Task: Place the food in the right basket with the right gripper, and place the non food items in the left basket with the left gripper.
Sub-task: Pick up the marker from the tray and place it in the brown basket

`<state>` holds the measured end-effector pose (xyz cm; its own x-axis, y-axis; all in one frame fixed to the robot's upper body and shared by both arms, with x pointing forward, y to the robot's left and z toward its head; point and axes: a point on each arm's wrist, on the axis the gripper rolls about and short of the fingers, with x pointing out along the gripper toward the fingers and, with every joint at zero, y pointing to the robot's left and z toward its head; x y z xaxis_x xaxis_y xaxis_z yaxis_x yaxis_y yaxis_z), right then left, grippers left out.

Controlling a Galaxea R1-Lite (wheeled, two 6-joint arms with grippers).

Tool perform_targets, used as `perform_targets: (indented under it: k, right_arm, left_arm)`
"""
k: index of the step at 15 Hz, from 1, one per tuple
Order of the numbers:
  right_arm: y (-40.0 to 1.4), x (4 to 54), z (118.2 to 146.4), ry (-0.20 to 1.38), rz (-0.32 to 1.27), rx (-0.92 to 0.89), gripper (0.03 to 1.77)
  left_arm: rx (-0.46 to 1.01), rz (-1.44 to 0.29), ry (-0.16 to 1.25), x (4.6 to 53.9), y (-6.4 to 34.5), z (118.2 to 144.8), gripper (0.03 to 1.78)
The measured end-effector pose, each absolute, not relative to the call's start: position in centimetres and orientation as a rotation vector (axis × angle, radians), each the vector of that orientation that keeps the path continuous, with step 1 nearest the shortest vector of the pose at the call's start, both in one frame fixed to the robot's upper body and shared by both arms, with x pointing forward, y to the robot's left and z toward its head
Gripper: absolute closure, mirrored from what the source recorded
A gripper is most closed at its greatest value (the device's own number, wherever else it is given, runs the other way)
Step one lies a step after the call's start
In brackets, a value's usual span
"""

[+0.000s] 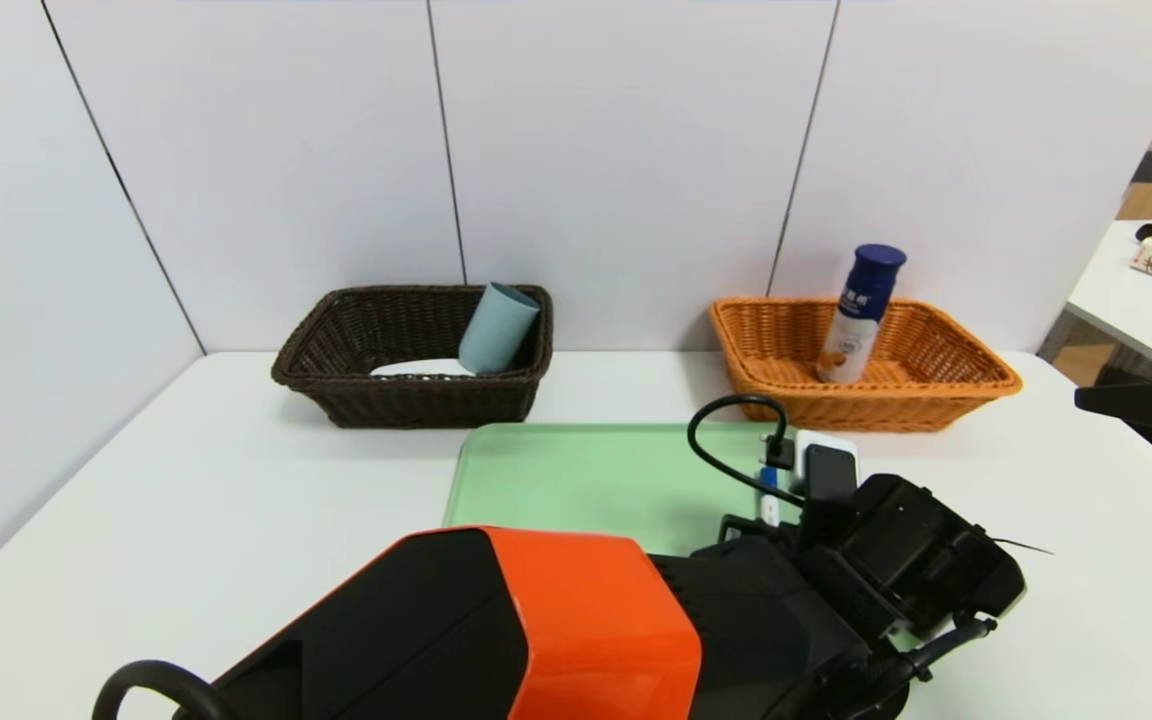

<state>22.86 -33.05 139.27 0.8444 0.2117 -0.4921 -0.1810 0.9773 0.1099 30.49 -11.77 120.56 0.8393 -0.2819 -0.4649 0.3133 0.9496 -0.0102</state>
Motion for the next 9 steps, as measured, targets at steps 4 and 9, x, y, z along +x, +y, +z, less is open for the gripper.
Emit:
perform_targets:
  k: [4,9]
  right_arm:
    - [-33.1,22.7,139.4,0.518,0.200,0.063,0.11]
    - [-33.2,22.6,139.5,0.514,0.194,0.064,0.11]
  left_arm:
    - [0.050,-0.279,0.472,31.7,-9.6,124.2,1.66]
    - [0.038,-0.199,0.414,34.3,-2.8,133.0,1.66]
